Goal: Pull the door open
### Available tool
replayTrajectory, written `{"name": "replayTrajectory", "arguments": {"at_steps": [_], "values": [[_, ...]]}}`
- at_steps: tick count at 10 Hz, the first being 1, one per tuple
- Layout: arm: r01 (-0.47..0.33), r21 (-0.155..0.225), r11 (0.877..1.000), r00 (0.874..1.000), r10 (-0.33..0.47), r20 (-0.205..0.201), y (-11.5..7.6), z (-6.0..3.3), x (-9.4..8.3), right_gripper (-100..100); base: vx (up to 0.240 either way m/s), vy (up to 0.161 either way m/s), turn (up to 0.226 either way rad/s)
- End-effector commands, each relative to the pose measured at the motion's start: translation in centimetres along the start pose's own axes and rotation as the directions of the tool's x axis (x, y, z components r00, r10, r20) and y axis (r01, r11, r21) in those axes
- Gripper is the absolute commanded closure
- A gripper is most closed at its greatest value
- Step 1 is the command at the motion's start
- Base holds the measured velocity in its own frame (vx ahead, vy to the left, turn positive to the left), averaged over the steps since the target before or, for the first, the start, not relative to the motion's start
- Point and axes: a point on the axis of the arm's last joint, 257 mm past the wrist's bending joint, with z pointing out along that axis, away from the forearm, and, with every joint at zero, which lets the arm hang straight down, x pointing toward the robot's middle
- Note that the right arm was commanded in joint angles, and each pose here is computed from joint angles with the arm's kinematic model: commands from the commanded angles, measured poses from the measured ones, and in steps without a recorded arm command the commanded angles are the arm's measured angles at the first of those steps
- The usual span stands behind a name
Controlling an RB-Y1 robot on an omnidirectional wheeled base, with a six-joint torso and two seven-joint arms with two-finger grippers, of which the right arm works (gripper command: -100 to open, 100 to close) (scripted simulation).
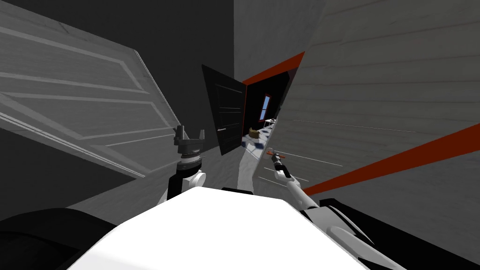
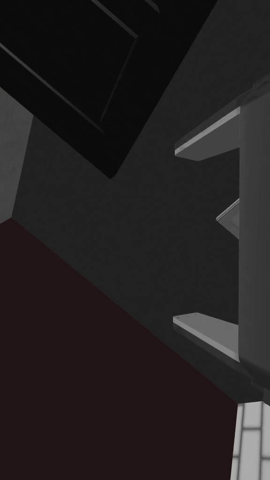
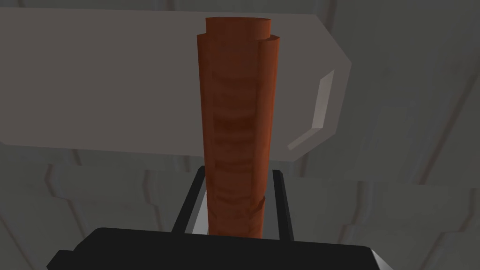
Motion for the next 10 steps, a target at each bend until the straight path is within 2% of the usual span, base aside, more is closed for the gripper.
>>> {"name": "replayTrajectory", "arguments": {"at_steps": [1, 4, 5, 10], "values": [[-0.001, 0.001, 1.000, 1.000, 0.001, -0.017, 0.0, -0.16, 0.4, 100, -0.189, -0.057, 0.095], [0.000, 0.003, 1.000, 1.000, 0.000, -0.027, -0.1, -0.22, 0.7, 100, -0.156, -0.039, 0.047], [-0.001, 0.007, 1.000, 1.000, 0.001, -0.030, -0.3, -0.56, 0.5, 100, -0.128, -0.041, 0.129], [-0.001, 0.004, 1.000, 0.999, 0.001, -0.033, -0.2, -1.53, -0.8, 100, -0.190, -0.084, 0.188]]}}
